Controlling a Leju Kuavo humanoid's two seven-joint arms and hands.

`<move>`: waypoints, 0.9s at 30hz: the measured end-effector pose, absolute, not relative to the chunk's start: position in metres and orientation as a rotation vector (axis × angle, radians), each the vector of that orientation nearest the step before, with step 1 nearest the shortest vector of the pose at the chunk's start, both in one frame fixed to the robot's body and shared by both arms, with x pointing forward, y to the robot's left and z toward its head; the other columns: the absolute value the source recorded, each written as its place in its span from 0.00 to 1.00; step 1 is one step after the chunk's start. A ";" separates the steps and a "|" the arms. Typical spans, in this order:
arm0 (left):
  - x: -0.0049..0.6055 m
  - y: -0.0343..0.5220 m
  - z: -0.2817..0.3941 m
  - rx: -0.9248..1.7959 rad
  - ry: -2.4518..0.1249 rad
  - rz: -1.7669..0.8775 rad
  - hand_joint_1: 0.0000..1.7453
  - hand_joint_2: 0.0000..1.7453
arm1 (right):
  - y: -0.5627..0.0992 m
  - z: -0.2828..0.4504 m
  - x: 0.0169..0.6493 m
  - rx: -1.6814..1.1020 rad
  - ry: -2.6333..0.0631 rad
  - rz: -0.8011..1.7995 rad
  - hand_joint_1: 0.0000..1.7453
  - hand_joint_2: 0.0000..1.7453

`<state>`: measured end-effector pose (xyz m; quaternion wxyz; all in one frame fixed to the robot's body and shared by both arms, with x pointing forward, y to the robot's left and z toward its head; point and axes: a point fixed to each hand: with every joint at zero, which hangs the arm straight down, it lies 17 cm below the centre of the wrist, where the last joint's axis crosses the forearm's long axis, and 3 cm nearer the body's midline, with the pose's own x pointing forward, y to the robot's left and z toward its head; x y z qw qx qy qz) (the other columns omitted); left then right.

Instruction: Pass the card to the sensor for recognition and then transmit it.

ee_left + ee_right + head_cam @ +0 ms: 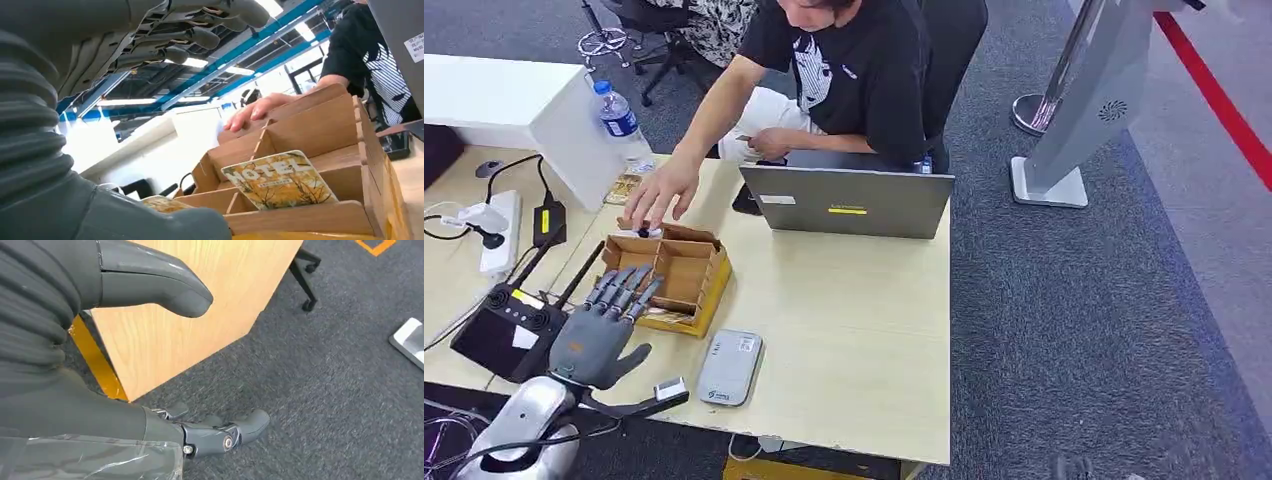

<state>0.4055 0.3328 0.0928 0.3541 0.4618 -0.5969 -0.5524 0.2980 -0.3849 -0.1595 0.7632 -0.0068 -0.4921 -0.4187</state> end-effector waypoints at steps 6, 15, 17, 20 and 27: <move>0.421 0.343 0.083 1.185 -1.496 -1.435 0.00 1.00 | -0.377 -0.157 0.307 0.004 -1.074 -0.895 0.00 1.00; 0.430 0.350 0.070 1.180 -1.447 -1.464 0.00 1.00 | -0.369 -0.156 0.311 0.016 -1.074 -0.883 0.00 1.00; 0.430 0.350 0.068 1.176 -1.443 -1.466 0.00 1.00 | -0.369 -0.156 0.311 0.017 -1.073 -0.884 0.00 1.00; 0.430 0.350 0.065 1.172 -1.438 -1.471 0.00 1.00 | -0.369 -0.156 0.311 0.017 -1.073 -0.886 0.00 1.00; 0.429 0.345 0.064 1.172 -1.449 -1.476 0.00 1.00 | -0.370 -0.155 0.311 0.017 -1.074 -0.892 0.00 1.00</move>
